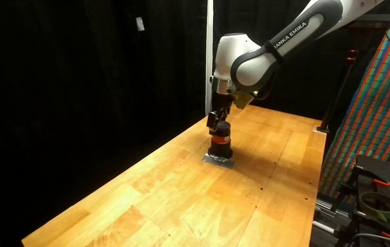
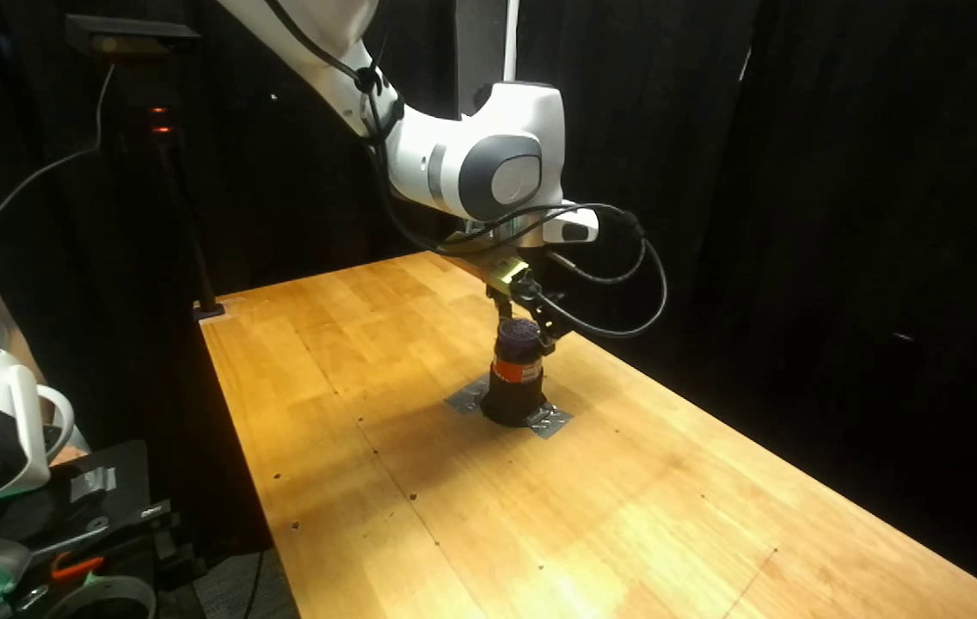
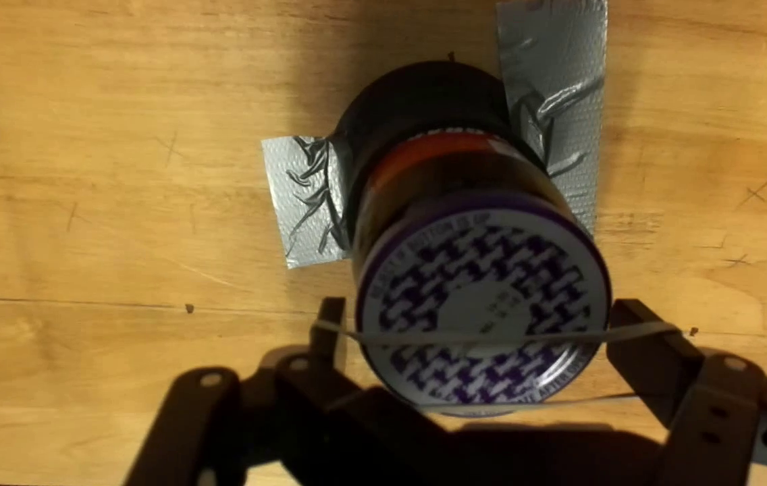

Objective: Put the rubber band onto the jar.

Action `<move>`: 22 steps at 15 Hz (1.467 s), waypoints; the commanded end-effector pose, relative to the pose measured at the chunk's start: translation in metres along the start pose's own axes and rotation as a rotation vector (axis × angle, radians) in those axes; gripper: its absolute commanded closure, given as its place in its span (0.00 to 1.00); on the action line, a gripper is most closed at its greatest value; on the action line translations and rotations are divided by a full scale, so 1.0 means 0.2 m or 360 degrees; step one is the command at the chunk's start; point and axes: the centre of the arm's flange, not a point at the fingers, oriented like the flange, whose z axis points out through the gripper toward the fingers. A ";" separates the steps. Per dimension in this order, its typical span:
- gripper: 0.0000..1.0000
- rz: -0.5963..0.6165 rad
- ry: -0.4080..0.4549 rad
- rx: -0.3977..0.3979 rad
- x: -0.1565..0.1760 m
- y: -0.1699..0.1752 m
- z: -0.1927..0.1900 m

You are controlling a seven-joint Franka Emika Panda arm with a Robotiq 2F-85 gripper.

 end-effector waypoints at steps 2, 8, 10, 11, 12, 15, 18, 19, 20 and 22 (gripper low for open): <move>0.00 0.0011 0.0050 0.0011 0.03 0.04 0.00; 0.00 0.0021 0.0127 0.0028 0.03 0.04 0.01; 0.00 0.0004 0.0001 0.0055 0.00 0.03 0.00; 0.00 -0.0015 -0.0093 0.0082 -0.04 0.01 -0.01; 0.00 -0.0034 -0.0171 0.0096 -0.07 0.01 -0.01; 0.00 -0.0067 -0.0314 0.0135 -0.16 0.02 -0.06; 0.00 -0.0051 -0.0351 0.0179 -0.20 0.06 -0.10; 0.00 -0.0042 -0.0361 0.0197 -0.22 0.07 -0.09; 0.00 -0.0031 -0.0364 0.0223 -0.24 0.07 -0.08; 0.26 -0.0025 -0.0378 0.0272 -0.29 0.08 -0.05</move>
